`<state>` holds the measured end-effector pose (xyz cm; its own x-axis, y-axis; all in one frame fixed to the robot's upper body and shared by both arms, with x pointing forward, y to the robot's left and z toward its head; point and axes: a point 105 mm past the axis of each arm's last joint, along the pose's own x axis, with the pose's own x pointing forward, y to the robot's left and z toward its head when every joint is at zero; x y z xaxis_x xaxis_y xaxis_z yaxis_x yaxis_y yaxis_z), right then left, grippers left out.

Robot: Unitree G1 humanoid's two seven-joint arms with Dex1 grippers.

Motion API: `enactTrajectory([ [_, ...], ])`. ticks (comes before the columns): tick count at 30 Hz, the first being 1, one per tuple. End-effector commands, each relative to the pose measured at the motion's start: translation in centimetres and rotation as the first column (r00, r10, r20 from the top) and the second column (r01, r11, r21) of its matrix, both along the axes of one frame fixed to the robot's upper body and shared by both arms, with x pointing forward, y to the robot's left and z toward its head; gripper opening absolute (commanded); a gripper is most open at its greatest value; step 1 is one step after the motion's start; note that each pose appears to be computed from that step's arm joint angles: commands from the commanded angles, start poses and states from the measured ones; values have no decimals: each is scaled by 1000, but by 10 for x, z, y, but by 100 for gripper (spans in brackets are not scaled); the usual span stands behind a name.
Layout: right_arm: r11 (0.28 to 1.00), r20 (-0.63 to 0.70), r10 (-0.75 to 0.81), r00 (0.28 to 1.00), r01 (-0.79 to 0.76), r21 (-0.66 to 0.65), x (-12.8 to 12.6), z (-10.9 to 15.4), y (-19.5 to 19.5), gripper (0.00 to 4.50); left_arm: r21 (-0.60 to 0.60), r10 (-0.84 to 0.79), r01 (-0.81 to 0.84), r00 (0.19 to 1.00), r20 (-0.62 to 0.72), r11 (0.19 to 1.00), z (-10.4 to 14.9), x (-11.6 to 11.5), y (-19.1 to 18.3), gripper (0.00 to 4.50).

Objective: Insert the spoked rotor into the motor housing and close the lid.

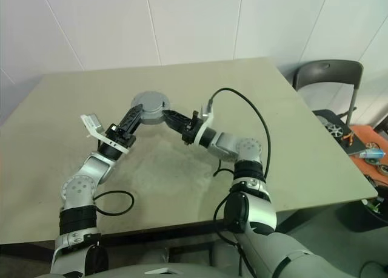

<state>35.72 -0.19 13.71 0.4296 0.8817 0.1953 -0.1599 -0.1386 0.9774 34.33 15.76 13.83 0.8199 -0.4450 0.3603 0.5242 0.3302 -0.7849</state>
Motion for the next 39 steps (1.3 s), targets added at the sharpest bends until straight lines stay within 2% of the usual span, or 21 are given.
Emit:
enactTrajectory([
  [1, 998, 84, 30, 996, -35, 60, -5, 23, 4, 121, 12, 8, -9, 999, 54, 1000, 15, 0, 2, 261],
  [13, 990, 121, 144, 982, -142, -25, -23, 14, 16, 121, 58, -36, 35, 999, 12, 998, 5, 1, -12, 261],
  [26, 987, 148, 161, 976, -155, -54, -26, 12, 17, 121, 84, -79, 80, 997, -11, 993, -4, -1, -24, 261],
  [28, 986, 150, 163, 975, -157, -56, -27, 12, 18, 121, 84, -87, 88, 996, -13, 993, -5, -2, -26, 231],
  [30, 986, 150, 165, 975, -158, -59, -27, 11, 18, 121, 86, -107, 107, 994, -4, 991, -6, -5, -30, 220],
  [39, 985, 154, 168, 974, -160, -65, -26, 11, 19, 121, 73, -116, 116, 993, 1, 991, -6, -5, -31, 220],
])
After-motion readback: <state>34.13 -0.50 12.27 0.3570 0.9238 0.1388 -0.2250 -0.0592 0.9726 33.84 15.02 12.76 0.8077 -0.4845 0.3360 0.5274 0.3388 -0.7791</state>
